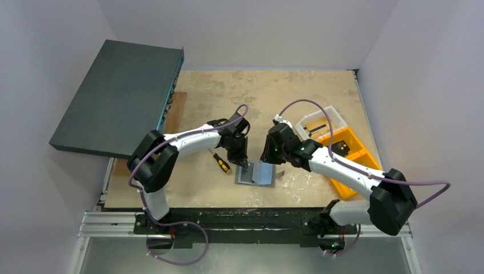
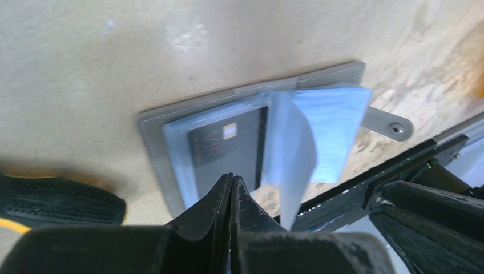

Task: Take the credit cards out of the card holder
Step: Remove the credit card from the card holder, then place the credit card in the storage box.

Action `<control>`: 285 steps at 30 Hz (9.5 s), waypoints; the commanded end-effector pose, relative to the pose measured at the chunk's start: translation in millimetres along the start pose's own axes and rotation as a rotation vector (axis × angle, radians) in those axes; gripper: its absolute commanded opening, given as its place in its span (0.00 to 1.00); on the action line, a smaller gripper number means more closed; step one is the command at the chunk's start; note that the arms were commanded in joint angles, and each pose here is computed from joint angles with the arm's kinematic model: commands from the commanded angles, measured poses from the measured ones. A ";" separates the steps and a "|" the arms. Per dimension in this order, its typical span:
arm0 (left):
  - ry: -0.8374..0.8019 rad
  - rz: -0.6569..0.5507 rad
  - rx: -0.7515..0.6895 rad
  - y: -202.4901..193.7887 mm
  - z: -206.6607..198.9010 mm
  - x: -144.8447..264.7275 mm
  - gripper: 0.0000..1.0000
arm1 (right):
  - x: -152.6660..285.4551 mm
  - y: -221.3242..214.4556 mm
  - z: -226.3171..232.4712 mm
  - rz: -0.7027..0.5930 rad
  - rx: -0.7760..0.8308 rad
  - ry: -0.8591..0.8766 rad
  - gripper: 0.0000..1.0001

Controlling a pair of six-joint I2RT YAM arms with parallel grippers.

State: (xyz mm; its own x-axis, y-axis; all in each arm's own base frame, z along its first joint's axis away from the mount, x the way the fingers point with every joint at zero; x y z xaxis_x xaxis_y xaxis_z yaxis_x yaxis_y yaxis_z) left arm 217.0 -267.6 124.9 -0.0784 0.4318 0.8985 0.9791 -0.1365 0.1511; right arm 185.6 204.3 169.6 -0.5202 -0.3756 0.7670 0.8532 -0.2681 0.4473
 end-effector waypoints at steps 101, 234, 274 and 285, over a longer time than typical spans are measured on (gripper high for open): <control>0.110 0.035 0.141 -11.4 36.2 -27.4 0.00 | -68.7 -37.3 -58.5 0.294 -0.328 0.531 0.14; -0.100 -0.179 -0.261 -30.1 -0.6 126.7 0.60 | 69.1 61.6 -92.3 -0.276 -0.403 -0.036 0.00; -0.153 -0.173 -0.307 -39.2 -0.9 135.3 0.60 | 91.6 119.7 -232.4 -0.400 -0.658 -0.632 0.00; -0.151 -0.171 -0.303 -38.1 -1.2 133.3 0.60 | 86.1 144.5 -227.3 -0.396 -0.635 -0.533 0.29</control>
State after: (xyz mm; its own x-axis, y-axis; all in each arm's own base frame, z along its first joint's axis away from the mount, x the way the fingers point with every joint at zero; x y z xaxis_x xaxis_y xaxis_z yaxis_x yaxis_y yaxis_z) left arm 169.0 -204.0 236.5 -0.1840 0.5699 0.8009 0.8703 -0.2843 0.4022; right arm 236.0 -64.2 165.2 -0.4200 0.2668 0.8674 0.3923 -0.8085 0.4387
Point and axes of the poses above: each gripper's point midway between its finger pads, its own x axis back along the fingers, its own z axis along the line the jaws close on, y = z × x, the point moved 9 cm from there along x, back along the fingers, and after that the axes turned 6 degrees about -x, right-handed, at the moved point
